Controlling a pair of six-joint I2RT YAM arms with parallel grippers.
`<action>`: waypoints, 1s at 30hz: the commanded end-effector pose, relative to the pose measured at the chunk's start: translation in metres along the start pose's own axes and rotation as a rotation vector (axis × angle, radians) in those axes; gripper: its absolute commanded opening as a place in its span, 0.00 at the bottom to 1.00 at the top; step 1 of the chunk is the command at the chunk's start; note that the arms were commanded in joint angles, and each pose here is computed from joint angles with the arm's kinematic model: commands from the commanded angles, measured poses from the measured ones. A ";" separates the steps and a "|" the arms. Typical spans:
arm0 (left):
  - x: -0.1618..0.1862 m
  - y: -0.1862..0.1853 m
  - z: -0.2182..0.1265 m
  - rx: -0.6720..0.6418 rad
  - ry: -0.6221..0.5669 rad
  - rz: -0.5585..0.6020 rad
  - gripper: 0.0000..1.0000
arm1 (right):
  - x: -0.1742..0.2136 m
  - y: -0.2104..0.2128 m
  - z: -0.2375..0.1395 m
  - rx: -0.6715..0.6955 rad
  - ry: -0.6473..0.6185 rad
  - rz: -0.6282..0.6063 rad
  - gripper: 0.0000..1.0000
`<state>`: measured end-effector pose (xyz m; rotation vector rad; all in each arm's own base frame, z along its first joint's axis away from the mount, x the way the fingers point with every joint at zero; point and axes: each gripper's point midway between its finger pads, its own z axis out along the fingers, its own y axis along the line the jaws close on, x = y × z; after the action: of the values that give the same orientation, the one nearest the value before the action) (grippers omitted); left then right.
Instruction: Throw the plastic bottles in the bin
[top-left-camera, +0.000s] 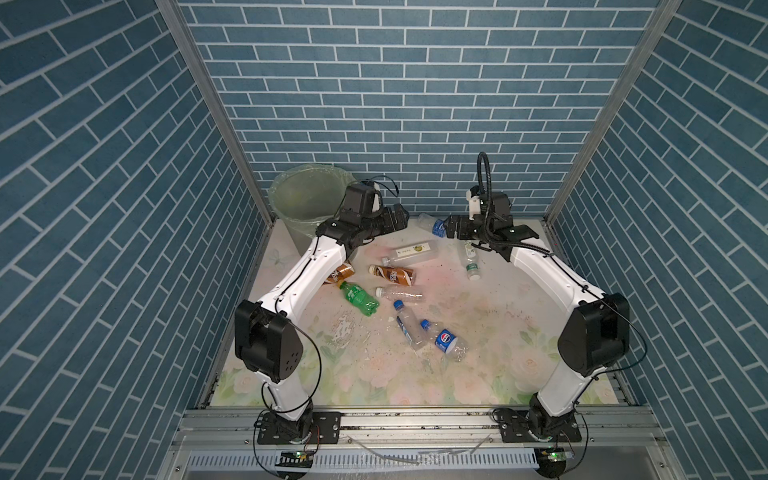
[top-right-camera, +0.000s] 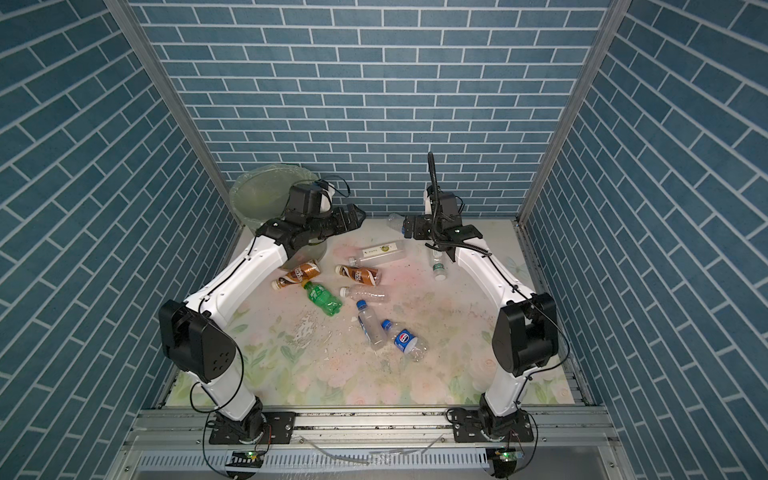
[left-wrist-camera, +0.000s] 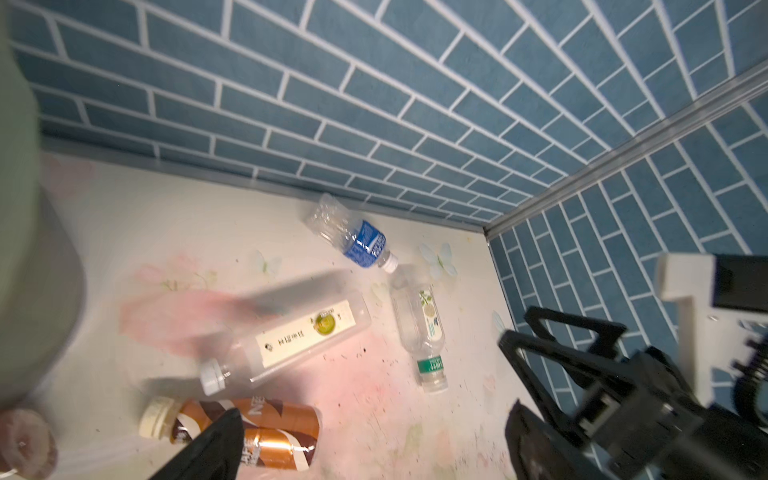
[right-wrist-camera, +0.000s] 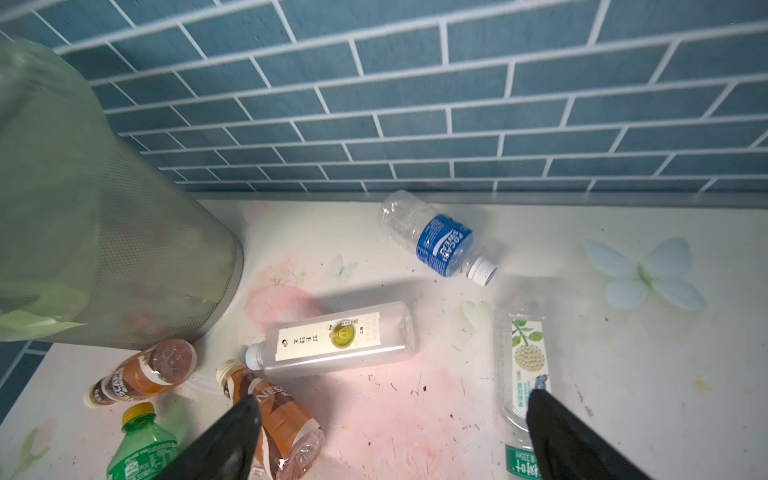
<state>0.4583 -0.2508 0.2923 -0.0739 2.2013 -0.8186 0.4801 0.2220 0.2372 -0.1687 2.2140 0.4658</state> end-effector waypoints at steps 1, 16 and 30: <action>0.002 -0.022 -0.009 0.081 -0.018 -0.032 0.99 | 0.021 -0.002 0.030 0.002 0.070 0.120 0.99; 0.043 0.010 0.002 0.026 0.052 -0.068 0.99 | 0.059 0.009 0.110 -0.019 0.167 0.340 0.99; 0.061 0.022 0.012 0.010 0.102 -0.085 0.99 | 0.079 -0.001 0.150 0.060 0.270 0.162 0.99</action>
<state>0.4288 -0.2562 0.2448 -0.1304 2.2823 -0.8971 0.5357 0.2854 0.0900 0.0398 2.5053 0.5594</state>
